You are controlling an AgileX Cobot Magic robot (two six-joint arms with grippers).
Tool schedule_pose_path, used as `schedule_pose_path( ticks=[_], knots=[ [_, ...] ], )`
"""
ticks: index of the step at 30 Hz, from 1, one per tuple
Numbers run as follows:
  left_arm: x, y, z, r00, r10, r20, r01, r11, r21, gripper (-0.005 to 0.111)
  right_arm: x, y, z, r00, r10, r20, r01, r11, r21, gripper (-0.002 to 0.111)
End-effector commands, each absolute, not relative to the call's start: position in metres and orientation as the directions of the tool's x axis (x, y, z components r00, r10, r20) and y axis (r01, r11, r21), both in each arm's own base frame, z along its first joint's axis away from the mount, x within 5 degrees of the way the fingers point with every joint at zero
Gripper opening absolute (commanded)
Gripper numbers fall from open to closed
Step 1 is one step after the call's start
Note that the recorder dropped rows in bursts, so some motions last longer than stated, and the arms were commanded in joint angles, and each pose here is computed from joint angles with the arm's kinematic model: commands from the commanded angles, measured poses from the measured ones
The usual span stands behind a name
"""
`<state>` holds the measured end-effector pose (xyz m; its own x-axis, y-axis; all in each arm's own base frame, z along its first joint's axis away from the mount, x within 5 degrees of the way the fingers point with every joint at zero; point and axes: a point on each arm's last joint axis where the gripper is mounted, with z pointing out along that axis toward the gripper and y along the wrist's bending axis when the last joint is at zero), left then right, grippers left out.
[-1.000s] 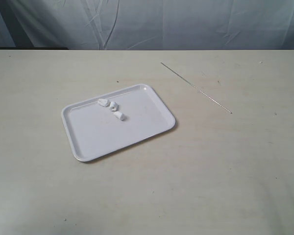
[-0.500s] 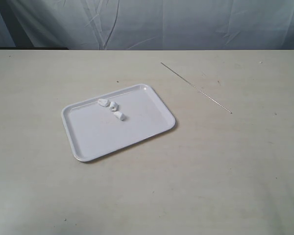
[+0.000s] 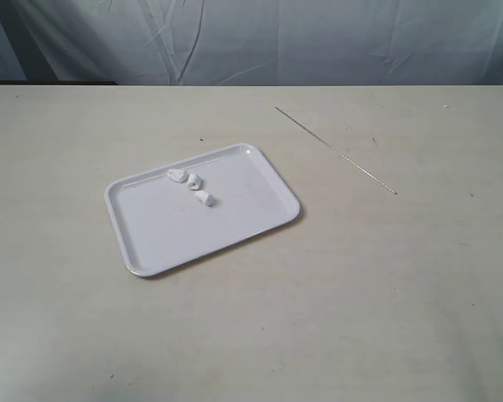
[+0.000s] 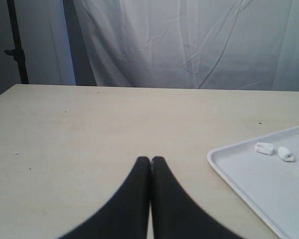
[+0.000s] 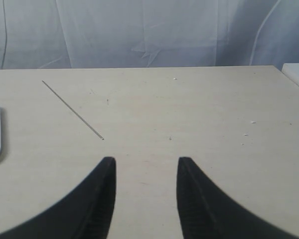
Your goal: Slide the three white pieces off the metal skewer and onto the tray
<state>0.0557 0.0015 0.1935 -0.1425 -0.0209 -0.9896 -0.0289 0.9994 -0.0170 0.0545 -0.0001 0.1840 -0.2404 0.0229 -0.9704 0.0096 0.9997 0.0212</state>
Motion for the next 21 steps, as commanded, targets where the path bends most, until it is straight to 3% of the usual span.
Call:
schedule_pose_path(
  ticks=[1,21],
  knots=[
    [0.0555,0.0015,0.1921,-0.144,-0.030,-0.989,-0.031,0.999,-0.026,0.000,0.0542,-0.0004,0.1843,-0.232,0.019,-0.973,0.014,1.000,0.016,0.039],
    [0.0555,0.0016,0.1922,-0.143,-0.024,-0.990,-0.032,0.999,-0.019,0.000,0.0542,-0.0003,0.1841,-0.234,0.019,-0.972,0.014,1.000,0.017,0.039]
  ],
)
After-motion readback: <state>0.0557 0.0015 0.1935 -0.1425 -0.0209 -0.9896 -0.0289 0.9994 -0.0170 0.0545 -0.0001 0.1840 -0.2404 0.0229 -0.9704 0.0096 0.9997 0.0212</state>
